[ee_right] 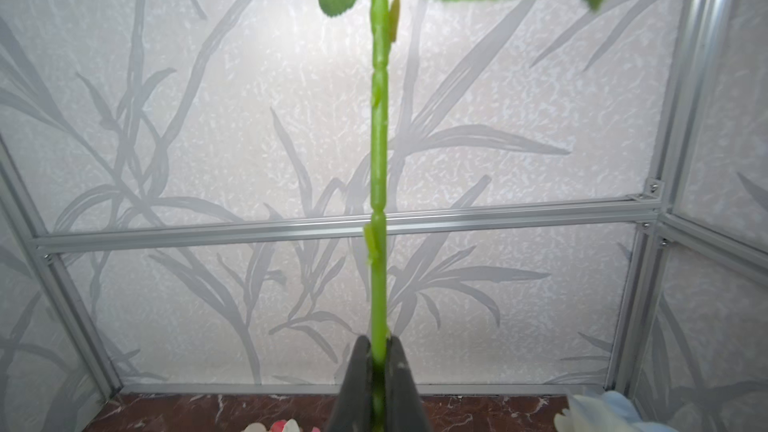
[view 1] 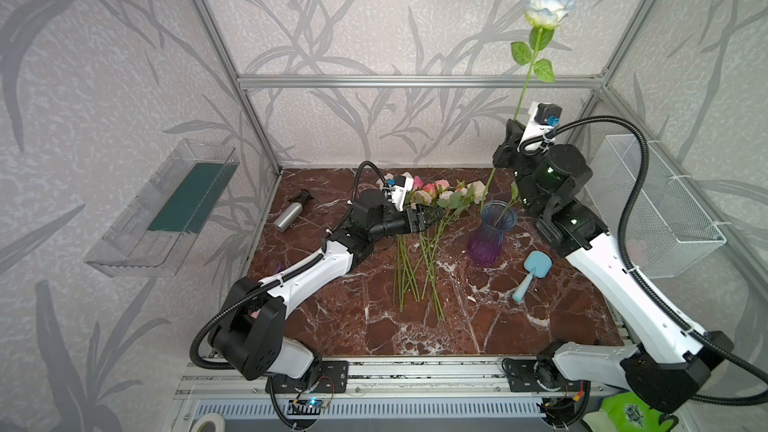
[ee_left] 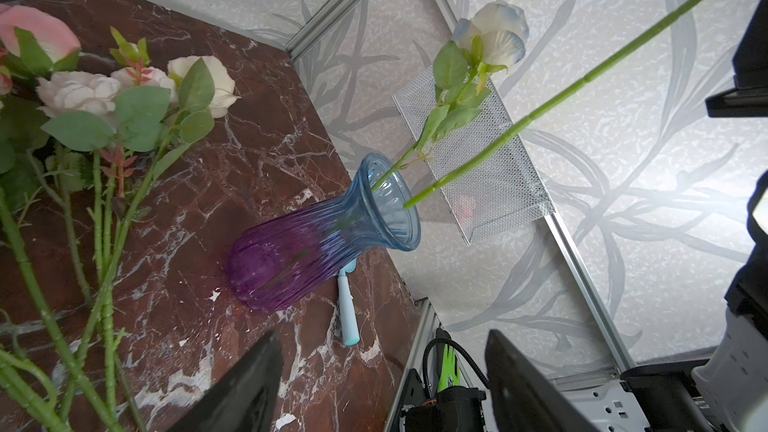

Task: Arrange the flowers into the vase
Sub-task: 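Lift a second white rose up and carry it toward the blue-purple vase, then lower the white rose stem into the blue-purple vase and open the right gripper, then move the right gripper back to the bunch and grasp a peach rose stem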

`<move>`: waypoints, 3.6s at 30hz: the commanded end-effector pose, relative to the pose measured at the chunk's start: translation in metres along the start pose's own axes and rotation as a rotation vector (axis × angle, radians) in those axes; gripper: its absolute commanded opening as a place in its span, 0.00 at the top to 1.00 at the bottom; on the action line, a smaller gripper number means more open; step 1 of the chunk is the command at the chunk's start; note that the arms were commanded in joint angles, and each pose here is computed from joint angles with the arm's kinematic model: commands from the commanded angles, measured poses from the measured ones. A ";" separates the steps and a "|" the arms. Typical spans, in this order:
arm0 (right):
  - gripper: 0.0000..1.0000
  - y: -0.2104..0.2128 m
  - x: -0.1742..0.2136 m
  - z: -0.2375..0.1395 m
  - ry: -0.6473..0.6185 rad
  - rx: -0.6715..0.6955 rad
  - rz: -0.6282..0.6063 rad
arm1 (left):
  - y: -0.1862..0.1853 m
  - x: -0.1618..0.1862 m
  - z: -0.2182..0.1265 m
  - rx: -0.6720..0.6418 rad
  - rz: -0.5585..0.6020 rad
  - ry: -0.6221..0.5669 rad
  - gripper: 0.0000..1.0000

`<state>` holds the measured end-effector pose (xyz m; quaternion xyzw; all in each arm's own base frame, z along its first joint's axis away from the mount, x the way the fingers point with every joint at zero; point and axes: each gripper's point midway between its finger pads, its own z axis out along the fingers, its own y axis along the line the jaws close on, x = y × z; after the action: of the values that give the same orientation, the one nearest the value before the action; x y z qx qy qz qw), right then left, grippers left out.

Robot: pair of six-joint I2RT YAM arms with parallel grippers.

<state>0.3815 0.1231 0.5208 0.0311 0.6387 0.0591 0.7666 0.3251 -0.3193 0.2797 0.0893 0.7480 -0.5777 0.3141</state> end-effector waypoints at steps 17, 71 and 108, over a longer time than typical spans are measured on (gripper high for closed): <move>0.97 -0.035 0.122 -0.024 0.205 0.026 -0.176 | -0.013 -0.002 0.006 0.064 0.007 0.002 0.22; 0.62 -0.041 0.168 -0.082 0.338 0.041 -0.062 | -0.004 0.002 0.007 0.011 0.040 0.020 0.22; 0.69 0.137 0.424 -0.115 1.050 -0.065 -0.139 | 0.078 -0.098 -0.200 -0.788 0.092 -0.755 0.30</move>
<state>0.3287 0.3243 0.1151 -0.1000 0.9236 0.0542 0.3660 0.3646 -0.0881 0.2922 -0.2040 0.7498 -0.2153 0.5914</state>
